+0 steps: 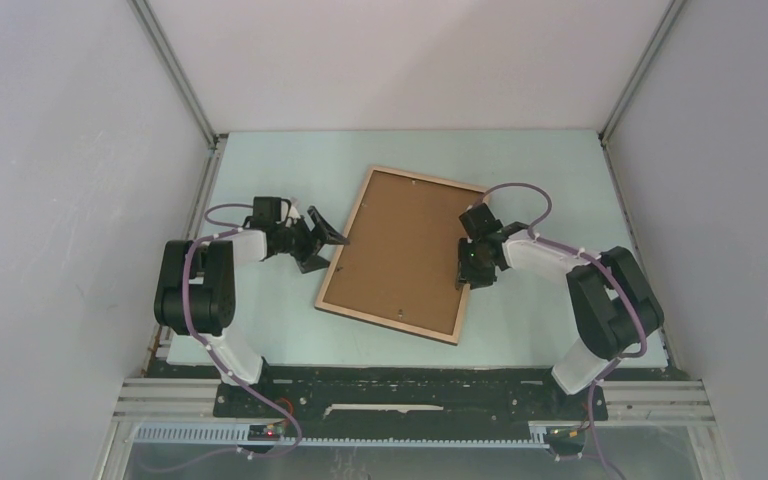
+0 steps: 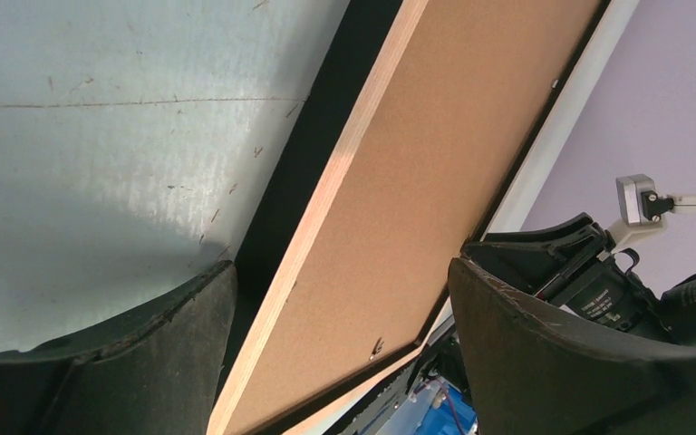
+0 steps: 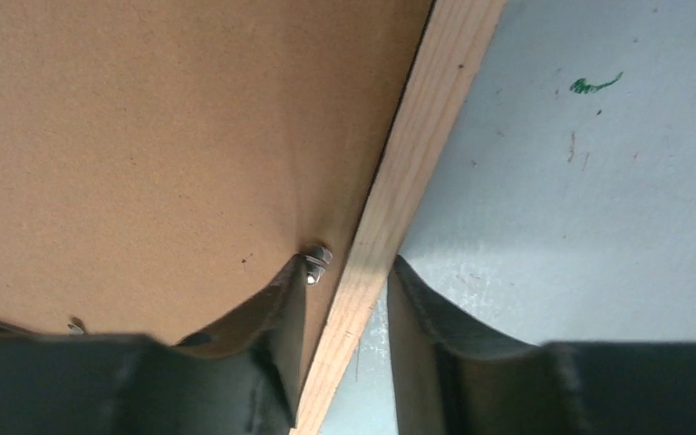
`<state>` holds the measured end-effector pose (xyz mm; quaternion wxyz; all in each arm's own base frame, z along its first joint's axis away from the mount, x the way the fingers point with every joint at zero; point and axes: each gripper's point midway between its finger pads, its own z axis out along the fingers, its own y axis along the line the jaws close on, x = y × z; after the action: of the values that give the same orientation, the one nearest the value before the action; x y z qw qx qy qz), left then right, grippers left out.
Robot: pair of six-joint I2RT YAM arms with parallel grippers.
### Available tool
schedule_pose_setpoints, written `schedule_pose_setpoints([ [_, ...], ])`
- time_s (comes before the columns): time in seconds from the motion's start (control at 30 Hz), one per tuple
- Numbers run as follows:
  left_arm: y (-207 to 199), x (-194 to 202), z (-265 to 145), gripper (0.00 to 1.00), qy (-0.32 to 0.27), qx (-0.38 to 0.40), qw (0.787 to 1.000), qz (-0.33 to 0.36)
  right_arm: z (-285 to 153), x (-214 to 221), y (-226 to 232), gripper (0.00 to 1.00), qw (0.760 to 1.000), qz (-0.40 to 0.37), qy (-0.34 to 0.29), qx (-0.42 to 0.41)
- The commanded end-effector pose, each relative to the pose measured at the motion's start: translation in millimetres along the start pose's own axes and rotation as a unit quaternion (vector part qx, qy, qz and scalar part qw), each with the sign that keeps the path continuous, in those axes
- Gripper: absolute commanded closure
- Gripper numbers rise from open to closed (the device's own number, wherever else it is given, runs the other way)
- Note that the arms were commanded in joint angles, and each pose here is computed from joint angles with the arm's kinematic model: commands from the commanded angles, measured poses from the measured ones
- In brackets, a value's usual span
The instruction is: Put the photo into the frame
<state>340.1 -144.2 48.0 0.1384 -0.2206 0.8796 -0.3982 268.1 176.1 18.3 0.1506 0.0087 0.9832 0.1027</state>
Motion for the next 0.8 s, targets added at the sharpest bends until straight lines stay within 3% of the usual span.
schedule_pose_setpoints([
  [0.0,-8.1,10.7,-0.7,0.13,0.017,0.021,1.000,-0.003,3.0,-4.6,7.7,0.65,1.000,0.003,-0.007,-0.007],
  [0.2,-8.5,10.7,-1.2,0.13,0.016,0.021,1.000,-0.002,0.1,-8.6,10.3,0.92,1.000,0.013,-0.013,-0.018],
  [0.27,-8.7,10.8,-1.4,0.13,0.016,0.022,1.000,-0.001,-0.3,-10.3,11.5,0.93,0.999,0.017,-0.013,-0.024],
  [0.47,-8.9,10.9,-1.6,0.13,0.016,0.022,1.000,-0.002,-11.1,-19.5,11.6,0.60,0.999,0.024,-0.031,-0.034],
  [0.77,-9.9,11.6,-1.9,0.13,0.018,0.025,1.000,0.000,-8.9,-37.7,14.8,0.49,0.995,0.054,-0.038,-0.081],
])
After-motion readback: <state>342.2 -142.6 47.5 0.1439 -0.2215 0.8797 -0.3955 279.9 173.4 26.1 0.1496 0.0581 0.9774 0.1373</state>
